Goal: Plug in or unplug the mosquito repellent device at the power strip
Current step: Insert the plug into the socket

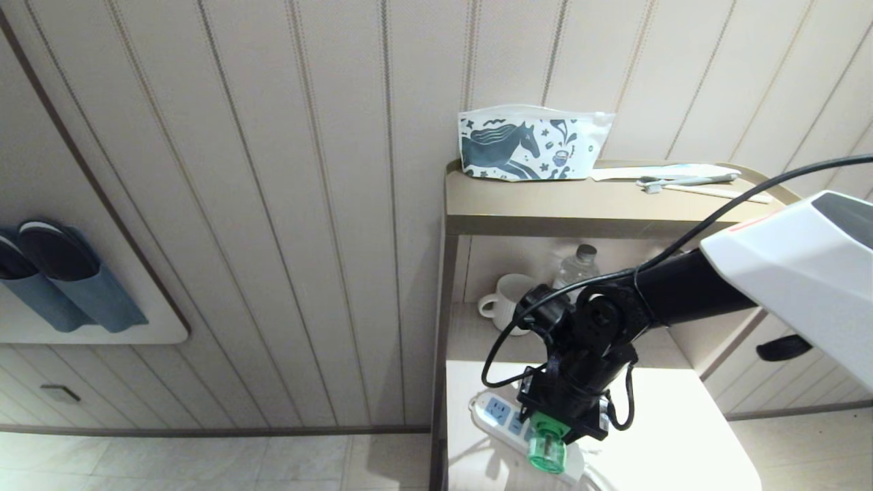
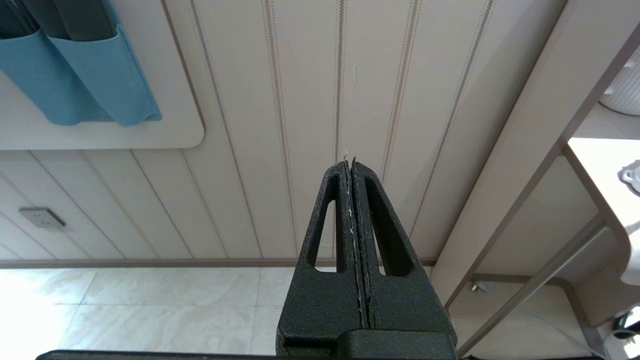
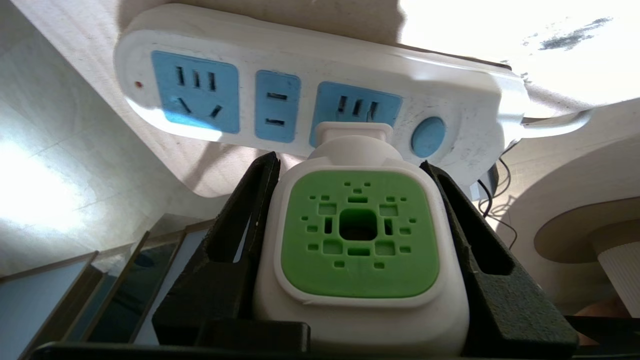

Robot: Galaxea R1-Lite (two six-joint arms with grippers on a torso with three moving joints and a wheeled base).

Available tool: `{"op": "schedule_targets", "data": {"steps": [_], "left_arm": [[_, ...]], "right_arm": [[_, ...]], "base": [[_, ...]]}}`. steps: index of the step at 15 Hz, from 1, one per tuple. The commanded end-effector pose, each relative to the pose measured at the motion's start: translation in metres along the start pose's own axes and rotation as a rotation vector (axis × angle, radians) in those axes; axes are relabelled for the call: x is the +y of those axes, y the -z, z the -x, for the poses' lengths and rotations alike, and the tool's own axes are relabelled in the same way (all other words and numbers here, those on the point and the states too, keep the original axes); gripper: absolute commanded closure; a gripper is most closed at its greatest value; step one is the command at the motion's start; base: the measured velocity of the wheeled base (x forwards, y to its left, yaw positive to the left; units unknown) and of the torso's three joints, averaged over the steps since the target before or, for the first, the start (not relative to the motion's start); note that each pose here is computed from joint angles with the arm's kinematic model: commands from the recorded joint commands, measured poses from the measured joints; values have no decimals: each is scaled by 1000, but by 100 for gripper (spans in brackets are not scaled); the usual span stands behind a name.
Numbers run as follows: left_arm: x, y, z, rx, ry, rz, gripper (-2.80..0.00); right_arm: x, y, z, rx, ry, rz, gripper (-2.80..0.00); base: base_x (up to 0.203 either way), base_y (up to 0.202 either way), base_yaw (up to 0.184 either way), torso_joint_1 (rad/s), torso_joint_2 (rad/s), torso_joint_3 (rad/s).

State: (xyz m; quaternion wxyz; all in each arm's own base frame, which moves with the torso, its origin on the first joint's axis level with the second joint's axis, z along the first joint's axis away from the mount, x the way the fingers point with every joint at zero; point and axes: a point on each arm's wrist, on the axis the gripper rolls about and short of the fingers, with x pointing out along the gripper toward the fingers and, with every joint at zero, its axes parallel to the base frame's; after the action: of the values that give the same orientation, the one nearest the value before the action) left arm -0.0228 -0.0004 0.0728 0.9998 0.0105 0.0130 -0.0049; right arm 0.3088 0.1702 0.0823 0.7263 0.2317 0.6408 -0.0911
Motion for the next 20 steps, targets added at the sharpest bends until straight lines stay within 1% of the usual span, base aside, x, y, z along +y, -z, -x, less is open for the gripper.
{"op": "schedule_targets", "data": {"steps": [1, 8, 10, 14, 20], "left_arm": [[0, 0, 0, 0, 0, 0, 0], [0, 0, 0, 0, 0, 0, 0], [0, 0, 0, 0, 0, 0, 0], [0, 0, 0, 0, 0, 0, 0], [0, 0, 0, 0, 0, 0, 0]], "right_arm": [[0, 1, 4, -4, -7, -4, 0], [-2, 1, -3, 13, 9, -6, 0], [-1, 1, -2, 12, 6, -31, 0], [1, -1, -9, 7, -2, -55, 0], [-3, -1, -7, 1, -7, -68, 0]], "base": [[0, 0, 0, 0, 0, 0], [0, 0, 0, 0, 0, 0], [0, 0, 0, 0, 0, 0], [0, 0, 0, 0, 0, 0], [0, 0, 0, 0, 0, 0]]}}
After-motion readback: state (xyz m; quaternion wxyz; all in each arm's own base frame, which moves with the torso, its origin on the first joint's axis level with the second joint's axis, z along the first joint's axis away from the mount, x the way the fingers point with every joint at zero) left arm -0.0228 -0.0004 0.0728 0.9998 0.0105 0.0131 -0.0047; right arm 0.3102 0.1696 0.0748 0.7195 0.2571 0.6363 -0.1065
